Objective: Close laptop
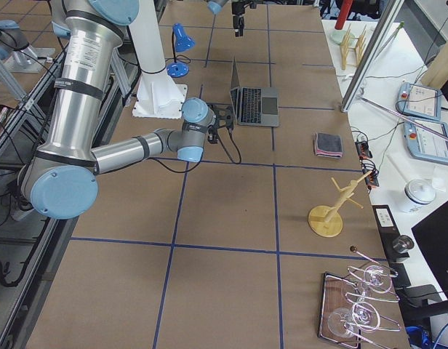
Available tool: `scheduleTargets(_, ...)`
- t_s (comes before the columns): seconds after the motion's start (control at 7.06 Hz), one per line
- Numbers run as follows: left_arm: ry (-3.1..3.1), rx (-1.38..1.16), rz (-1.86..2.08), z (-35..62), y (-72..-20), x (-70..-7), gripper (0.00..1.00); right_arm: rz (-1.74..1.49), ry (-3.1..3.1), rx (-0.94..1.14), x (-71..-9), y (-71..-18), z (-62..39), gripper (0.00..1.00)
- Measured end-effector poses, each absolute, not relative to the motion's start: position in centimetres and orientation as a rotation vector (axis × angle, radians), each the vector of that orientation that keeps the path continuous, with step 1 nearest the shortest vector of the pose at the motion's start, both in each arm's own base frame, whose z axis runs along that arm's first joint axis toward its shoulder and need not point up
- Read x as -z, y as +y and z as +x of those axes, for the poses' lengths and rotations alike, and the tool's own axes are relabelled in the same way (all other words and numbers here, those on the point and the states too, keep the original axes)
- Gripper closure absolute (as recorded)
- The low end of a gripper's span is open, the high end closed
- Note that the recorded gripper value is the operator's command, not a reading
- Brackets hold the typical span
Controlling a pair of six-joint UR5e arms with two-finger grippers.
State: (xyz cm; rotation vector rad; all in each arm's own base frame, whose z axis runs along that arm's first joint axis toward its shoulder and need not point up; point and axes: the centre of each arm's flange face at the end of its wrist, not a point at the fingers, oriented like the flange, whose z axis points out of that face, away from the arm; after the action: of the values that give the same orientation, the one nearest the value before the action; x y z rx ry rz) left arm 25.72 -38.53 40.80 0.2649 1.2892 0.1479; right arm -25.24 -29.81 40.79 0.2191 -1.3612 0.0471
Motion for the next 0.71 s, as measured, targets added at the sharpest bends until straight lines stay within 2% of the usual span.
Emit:
scheduleTargets(0.14,1.307,-0.140,0.261,28.0,-36.7,-39.3,0.01,0.236,-1.369,-0.048,-39.9,-27.9,-27.8,0.06)
scheduleTargets(0.28,1.316,-0.131,0.263,30.4,-35.0,-38.3,0.01,0.257,-1.377,-0.062,-39.1,-26.0,-30.1,0.21)
scheduleTargets(0.42,1.327,-0.122,0.264,32.6,-33.6,-37.3,0.13,0.282,-1.390,-0.078,-38.2,-24.6,-31.8,0.42)
scheduleTargets(0.57,1.350,-0.107,0.255,34.8,-32.6,-35.9,0.52,0.293,-1.416,-0.101,-37.0,-23.8,-33.3,0.69)
scheduleTargets(0.71,1.375,-0.082,0.244,36.7,-31.7,-34.6,0.71,0.289,-1.444,-0.128,-35.9,-23.6,-34.3,0.84)
